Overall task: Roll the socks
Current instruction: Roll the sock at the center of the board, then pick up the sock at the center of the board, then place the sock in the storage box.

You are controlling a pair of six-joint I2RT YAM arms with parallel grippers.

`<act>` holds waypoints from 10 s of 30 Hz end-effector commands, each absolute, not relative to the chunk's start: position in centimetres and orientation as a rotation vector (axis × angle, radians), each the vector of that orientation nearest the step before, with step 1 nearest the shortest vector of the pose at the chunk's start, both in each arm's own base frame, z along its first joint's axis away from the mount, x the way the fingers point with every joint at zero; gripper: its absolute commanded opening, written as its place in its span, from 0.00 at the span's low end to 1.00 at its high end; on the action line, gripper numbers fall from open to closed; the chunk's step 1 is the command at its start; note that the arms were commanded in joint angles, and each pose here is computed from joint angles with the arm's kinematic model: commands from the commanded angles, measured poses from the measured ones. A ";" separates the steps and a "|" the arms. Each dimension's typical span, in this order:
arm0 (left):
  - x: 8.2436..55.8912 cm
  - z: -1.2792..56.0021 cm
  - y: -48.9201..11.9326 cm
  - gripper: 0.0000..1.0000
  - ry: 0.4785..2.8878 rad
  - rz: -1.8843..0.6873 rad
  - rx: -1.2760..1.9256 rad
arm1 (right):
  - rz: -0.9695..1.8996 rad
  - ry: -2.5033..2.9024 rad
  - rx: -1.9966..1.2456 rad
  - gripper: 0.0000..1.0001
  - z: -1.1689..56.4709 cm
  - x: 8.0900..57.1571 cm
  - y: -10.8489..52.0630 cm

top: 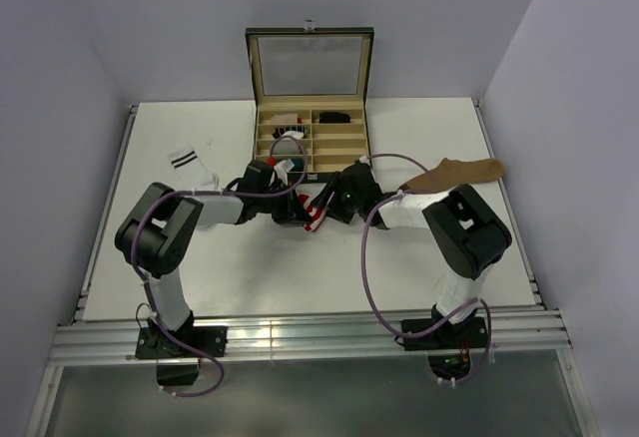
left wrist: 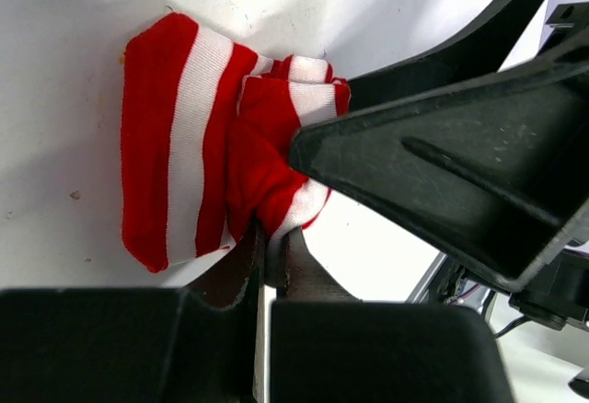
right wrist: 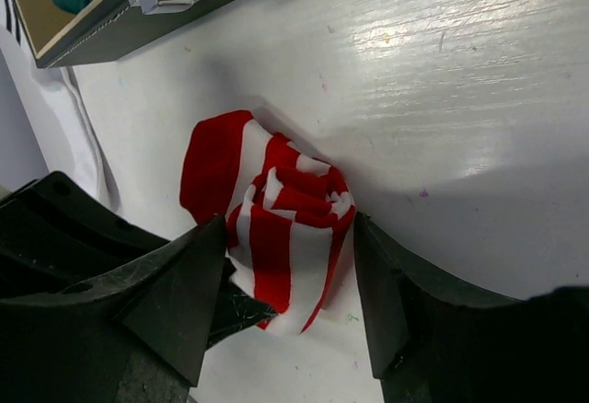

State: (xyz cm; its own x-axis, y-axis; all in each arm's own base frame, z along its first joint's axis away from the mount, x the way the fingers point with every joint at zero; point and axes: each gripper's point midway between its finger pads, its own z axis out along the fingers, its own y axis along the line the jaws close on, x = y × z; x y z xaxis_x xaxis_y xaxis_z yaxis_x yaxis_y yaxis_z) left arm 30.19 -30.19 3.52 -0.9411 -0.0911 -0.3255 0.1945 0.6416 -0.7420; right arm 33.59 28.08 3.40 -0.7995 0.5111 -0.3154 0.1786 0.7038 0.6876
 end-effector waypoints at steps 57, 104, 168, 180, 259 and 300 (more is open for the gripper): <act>28.2 2.4 -32.4 0.11 2.096 0.028 0.682 | 0.790 2.609 0.384 0.00 3.9 32.1 28.8; 28.0 1.6 -30.5 0.01 2.576 -1.113 0.025 | 0.831 2.472 0.529 0.64 3.7 33.4 27.8; 26.5 -0.3 -30.5 0.01 2.229 0.178 0.756 | 0.826 2.600 0.451 0.00 3.8 32.2 28.8; 26.5 4.2 -32.3 0.01 2.444 -0.573 0.516 | 0.835 2.431 0.478 0.57 8.2 33.6 26.9; 33.7 25.0 -16.6 0.48 1.958 -0.521 -0.243 | 0.194 2.206 -0.486 0.00 16.7 37.9 23.7; 30.4 31.2 -1.2 1.00 1.433 -0.010 -0.433 | -0.272 1.724 -1.380 0.00 16.0 58.3 21.1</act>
